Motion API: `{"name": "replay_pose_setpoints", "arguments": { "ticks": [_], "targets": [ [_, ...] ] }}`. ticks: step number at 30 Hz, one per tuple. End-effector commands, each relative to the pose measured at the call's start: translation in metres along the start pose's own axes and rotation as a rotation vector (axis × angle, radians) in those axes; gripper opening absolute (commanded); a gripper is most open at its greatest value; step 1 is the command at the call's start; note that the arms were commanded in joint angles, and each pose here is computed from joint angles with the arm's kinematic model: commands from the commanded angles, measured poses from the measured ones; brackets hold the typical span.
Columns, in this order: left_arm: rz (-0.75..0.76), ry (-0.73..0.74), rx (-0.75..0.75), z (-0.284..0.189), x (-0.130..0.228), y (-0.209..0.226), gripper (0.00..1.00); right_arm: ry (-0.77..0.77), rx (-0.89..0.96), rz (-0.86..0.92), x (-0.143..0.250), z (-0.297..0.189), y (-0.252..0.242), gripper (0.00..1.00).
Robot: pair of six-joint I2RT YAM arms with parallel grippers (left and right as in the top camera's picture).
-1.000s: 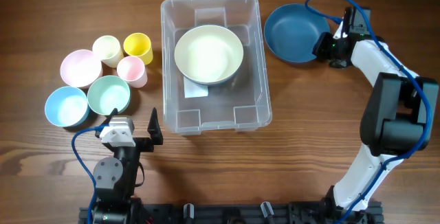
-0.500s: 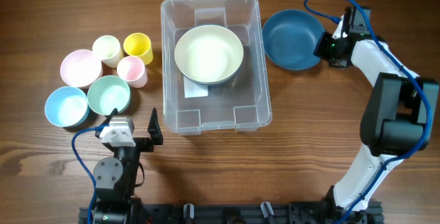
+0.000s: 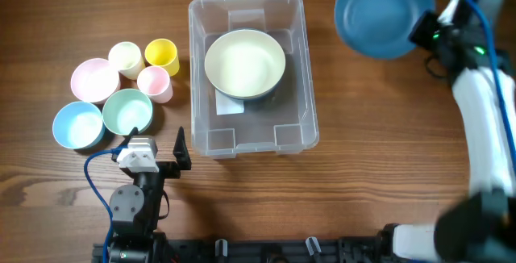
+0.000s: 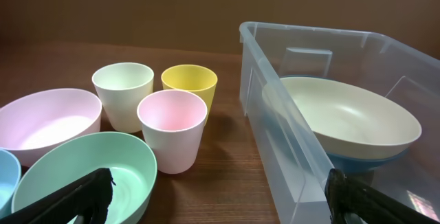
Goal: Pack container
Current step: 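Lift the teal plate and stack it on the cream plate in the bin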
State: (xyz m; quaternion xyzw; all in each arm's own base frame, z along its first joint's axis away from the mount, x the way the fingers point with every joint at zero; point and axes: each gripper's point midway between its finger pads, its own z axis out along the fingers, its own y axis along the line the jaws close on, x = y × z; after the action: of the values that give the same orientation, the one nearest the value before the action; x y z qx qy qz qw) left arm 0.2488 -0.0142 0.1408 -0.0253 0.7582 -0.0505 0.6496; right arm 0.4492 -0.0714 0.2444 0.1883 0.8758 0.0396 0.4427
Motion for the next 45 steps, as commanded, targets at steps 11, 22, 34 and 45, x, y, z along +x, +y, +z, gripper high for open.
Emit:
{"name": "replay_pose_setpoints", "arguments": {
  "ticks": [11,22,34,45],
  "targets": [
    [0.016,0.000,-0.017,0.000,0.002,0.003,1.00,-0.053,-0.375,-0.231,0.028,-0.075,0.174,0.04],
    [0.016,0.000,-0.017,0.000,0.002,0.003,1.00,0.136,-0.452,-0.401,0.132,-0.001,0.250,0.04],
    [0.016,0.000,-0.017,0.000,0.002,0.003,1.00,0.144,-0.461,-0.447,0.158,0.024,0.268,0.64],
    [0.016,0.000,-0.017,0.000,0.002,0.003,1.00,0.026,-0.436,-0.423,0.112,0.001,0.259,0.65]
  ]
}}
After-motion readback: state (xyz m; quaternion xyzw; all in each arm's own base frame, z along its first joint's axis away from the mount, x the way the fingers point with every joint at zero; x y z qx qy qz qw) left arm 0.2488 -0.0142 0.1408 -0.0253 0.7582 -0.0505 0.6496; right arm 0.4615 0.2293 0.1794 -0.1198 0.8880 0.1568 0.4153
